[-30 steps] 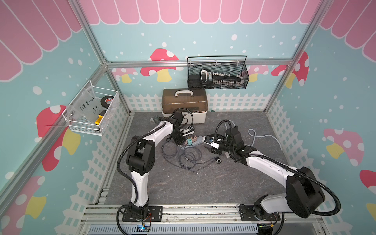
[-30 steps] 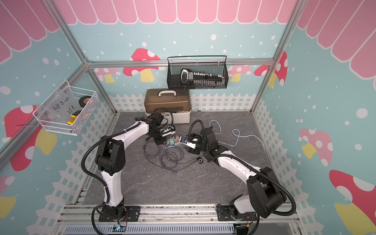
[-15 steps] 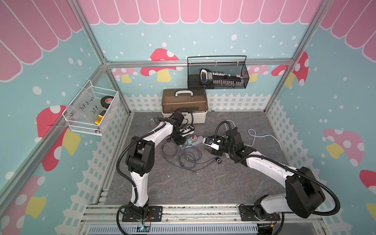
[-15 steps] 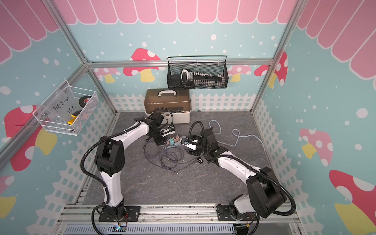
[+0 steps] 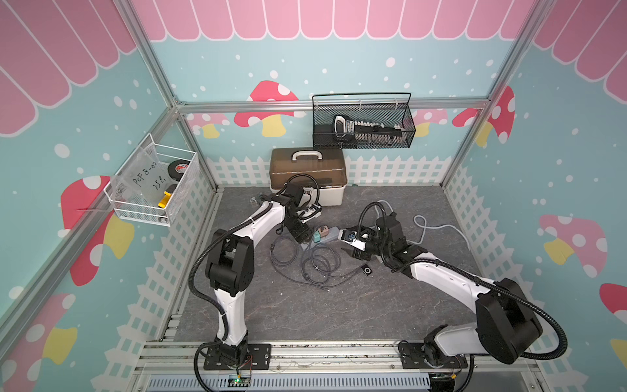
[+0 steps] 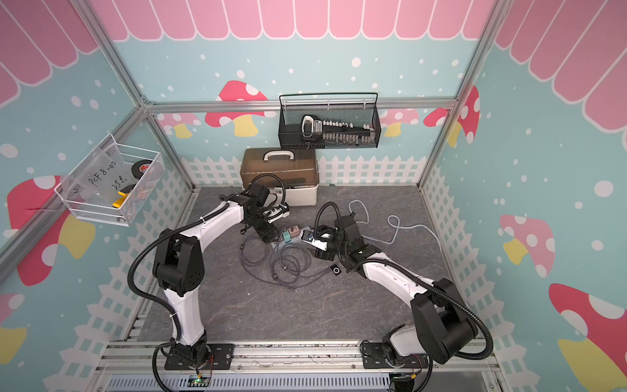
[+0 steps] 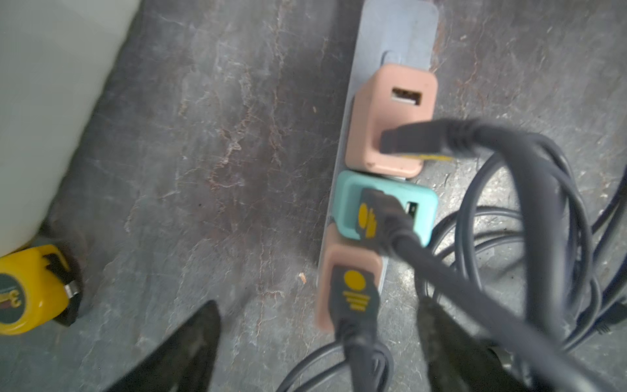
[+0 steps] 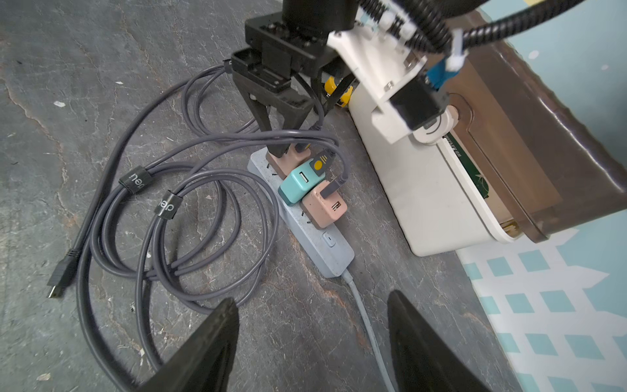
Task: Charge mp3
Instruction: Insert the plug into the socket, then pick up the charging cable from the center of the board.
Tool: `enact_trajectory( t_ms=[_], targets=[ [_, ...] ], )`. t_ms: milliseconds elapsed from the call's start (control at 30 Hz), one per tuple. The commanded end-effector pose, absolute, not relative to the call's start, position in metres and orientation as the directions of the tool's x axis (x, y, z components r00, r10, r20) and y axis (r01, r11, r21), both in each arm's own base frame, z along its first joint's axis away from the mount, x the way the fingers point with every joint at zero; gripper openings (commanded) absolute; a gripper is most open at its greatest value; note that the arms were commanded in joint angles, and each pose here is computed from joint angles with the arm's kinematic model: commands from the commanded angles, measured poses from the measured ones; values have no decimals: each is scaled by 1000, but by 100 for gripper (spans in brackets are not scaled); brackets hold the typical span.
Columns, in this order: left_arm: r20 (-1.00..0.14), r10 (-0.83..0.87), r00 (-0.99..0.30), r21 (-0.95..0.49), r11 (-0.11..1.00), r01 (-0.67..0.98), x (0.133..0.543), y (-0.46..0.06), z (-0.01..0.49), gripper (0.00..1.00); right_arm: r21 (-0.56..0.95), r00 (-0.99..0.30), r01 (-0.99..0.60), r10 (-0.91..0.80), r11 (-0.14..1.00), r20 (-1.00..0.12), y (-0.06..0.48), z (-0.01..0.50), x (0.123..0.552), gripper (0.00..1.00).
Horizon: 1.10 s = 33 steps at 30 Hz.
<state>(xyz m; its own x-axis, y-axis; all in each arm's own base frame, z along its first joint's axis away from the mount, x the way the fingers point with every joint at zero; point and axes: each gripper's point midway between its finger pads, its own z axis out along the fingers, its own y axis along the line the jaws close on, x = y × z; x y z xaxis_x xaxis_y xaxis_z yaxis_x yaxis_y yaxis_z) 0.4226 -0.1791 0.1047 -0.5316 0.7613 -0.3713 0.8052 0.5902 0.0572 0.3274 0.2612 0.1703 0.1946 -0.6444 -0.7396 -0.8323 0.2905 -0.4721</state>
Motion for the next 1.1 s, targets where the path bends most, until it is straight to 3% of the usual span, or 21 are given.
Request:
enact_trajectory(
  t_ms=[0, 133, 300, 467, 600, 700, 833, 1067],
  targets=[
    [-429, 727, -536, 97, 628, 772, 425, -168, 131, 99, -444, 178, -843, -622, 303, -763, 258, 173, 318, 66],
    [-522, 671, -526, 136, 675, 725, 427, -160, 152, 99, -412, 164, -862, -606, 296, -779, 256, 169, 304, 65],
    [-665, 576, -476, 174, 739, 651, 435, -157, 189, 99, -338, 173, -920, -567, 199, -805, 261, 159, 270, 61],
    [-800, 327, -503, 105, 901, 420, 454, -133, 224, 99, -283, 139, -944, -570, 171, -810, 261, 148, 247, 54],
    [-805, 362, -469, 97, 861, 499, 442, -141, 233, 99, -248, 117, -956, -577, 154, -809, 267, 136, 228, 51],
    [-844, 238, -481, 79, 942, 326, 449, -117, 242, 99, -194, 72, -969, -577, 154, -814, 277, 124, 215, 46],
    [-805, 69, -589, -22, 989, 146, 443, -89, 240, 99, -148, 15, -970, -564, 192, -826, 287, 107, 202, 42],
    [-818, 12, -575, -73, 989, 125, 423, -82, 236, 99, -90, -99, -954, -586, 284, -805, 298, 69, 195, 30]
  ],
)
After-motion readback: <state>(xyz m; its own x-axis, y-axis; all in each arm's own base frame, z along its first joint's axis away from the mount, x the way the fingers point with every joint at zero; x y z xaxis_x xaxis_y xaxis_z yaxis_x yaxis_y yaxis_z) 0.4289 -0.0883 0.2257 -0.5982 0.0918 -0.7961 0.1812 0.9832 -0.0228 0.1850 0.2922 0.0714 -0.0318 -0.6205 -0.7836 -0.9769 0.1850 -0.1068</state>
